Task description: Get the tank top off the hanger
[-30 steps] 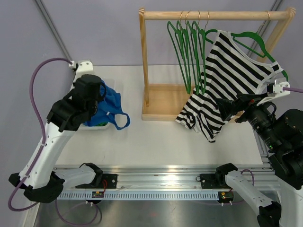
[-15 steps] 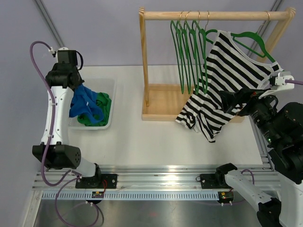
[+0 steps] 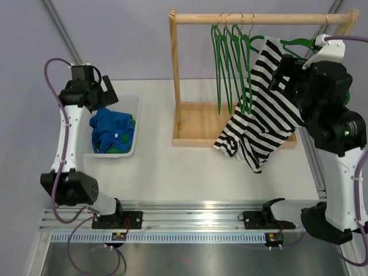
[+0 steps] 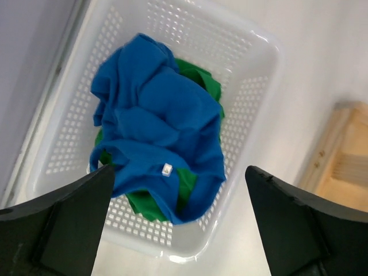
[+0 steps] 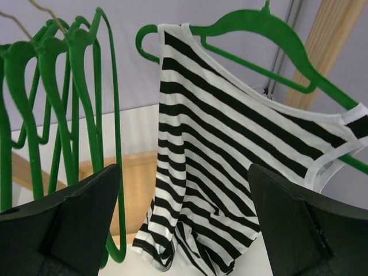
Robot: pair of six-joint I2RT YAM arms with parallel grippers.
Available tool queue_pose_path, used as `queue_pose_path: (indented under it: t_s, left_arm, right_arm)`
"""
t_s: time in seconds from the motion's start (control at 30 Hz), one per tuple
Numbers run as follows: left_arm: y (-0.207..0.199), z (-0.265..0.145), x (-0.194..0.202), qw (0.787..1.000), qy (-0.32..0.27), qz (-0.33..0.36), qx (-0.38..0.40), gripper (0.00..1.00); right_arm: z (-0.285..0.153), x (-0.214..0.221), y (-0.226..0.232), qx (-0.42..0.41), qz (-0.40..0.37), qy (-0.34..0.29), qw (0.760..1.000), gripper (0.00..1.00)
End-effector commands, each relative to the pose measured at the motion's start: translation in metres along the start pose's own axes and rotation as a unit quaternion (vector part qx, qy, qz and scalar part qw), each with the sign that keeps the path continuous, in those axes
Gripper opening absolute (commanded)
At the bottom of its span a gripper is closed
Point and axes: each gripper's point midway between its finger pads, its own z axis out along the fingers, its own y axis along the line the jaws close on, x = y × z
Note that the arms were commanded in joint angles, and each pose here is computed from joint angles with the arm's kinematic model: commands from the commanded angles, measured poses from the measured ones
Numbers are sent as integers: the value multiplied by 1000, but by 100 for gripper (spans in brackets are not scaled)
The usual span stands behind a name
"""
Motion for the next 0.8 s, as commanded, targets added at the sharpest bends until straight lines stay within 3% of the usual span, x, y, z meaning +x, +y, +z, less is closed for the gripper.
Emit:
queue_pose_path:
  t_s: [0.0,0.03,0.13,0.37,0.57,0.77]
  left_arm:
    - [-28,-93,-6,988,-107,2,115,99]
    - [-24,-86,18,989,-89,5,115,99]
    - [-35,-115,50,979,-119,29,162,99]
    - [-18,-99,150,978,-86,60,183,99]
    - [-23,-116,161,968,-117,66,213,99]
    - [-34,-105,176,968,-84,84,221,99]
  right_arm:
    - [-5,-36,-20,54,-2,-39,998,100]
    - [10,-33,-18,67,-16,-27,997,99]
    - [30,-31,-21,87,-32,-7,996,99]
    - [53,-37,-38,112,-37,-4,993,99]
    - [61,-38,-56,115,-72,-11,991,99]
    - [77,-30,-77,113,-146,-3,983,98]
